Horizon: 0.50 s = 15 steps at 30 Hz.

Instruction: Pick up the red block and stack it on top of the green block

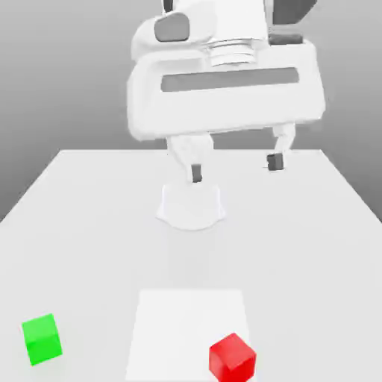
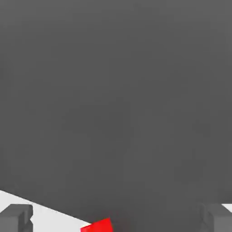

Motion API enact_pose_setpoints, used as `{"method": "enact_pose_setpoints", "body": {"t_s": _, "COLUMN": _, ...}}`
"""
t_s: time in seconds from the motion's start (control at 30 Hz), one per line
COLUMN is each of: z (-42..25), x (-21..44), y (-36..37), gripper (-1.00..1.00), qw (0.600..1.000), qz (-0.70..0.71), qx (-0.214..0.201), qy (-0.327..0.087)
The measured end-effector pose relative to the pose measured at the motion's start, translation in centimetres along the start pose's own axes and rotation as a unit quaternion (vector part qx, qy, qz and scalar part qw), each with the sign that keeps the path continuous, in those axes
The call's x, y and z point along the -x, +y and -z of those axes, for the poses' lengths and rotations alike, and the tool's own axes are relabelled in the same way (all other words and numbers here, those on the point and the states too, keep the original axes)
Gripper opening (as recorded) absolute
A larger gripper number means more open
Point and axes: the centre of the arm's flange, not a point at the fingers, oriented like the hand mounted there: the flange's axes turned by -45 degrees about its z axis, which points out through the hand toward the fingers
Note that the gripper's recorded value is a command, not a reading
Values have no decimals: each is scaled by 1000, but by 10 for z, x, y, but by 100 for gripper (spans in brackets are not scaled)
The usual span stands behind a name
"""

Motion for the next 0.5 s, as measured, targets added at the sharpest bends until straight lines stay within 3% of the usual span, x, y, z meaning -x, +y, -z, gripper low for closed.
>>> {"method": "enact_pose_setpoints", "body": {"t_s": 0.33, "z": -173, "x": 57, "y": -21, "gripper": 0, "qw": 985, "qz": 105, "qx": -18, "qy": -137}}
{"method": "enact_pose_setpoints", "body": {"t_s": 0.5, "z": -240, "x": 82, "y": -23, "gripper": 0, "qw": 981, "qz": 118, "qx": -19, "qy": -154}}
